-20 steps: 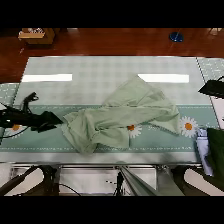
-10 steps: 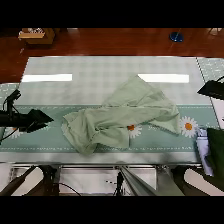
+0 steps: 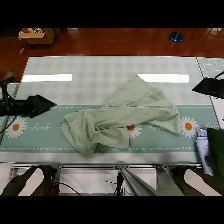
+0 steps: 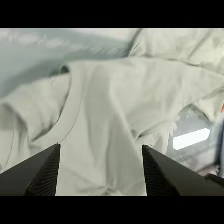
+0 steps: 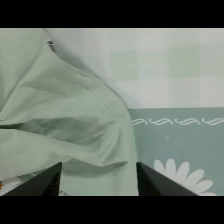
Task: Fold the shirts.
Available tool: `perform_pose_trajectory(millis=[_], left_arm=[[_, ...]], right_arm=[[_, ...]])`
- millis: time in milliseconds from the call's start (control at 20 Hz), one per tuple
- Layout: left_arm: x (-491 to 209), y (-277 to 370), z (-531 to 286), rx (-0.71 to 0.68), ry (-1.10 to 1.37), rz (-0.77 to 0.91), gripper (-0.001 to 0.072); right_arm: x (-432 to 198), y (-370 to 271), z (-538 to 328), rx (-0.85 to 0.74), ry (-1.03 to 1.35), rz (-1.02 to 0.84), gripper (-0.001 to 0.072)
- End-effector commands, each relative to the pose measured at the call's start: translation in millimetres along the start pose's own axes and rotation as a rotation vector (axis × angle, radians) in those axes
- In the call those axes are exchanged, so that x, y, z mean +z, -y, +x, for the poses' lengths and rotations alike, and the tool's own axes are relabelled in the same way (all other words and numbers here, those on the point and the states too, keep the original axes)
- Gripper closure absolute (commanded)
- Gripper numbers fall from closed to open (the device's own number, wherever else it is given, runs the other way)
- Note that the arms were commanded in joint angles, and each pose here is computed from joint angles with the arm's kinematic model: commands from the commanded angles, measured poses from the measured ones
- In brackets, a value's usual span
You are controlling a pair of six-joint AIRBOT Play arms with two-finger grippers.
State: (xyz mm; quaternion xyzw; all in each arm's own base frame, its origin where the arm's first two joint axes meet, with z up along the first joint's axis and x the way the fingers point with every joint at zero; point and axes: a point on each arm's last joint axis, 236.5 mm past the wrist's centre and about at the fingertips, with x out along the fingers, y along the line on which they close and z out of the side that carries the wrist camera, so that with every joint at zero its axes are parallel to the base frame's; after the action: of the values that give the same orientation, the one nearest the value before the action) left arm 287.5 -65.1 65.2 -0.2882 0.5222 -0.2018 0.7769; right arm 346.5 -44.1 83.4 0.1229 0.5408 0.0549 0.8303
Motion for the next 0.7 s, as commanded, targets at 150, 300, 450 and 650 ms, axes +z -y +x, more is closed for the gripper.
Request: perform_pose_trajectory(millis=[150,300,450,650], left_arm=[[49,78,-58,0.177,0.158,0.254,0.0134],[50,77,-65,0.314,0.154,0.331,0.0134],[32,80,-45,0.353,0.061,0.38,0.0134],[21,71,-16,0.457,-0.049,0.465,0.0134]], right_arm=[[-15,-49,-31,-0.026,0.024,-0.168,0.0182],[-27,-46,-34,-0.075,-0.022,-0.199,0.0181],[-28,-51,-33,-0.055,-0.027,-0.192,0.0181],[-28,-45,-34,-0.082,-0.026,-0.197,0.0181]])
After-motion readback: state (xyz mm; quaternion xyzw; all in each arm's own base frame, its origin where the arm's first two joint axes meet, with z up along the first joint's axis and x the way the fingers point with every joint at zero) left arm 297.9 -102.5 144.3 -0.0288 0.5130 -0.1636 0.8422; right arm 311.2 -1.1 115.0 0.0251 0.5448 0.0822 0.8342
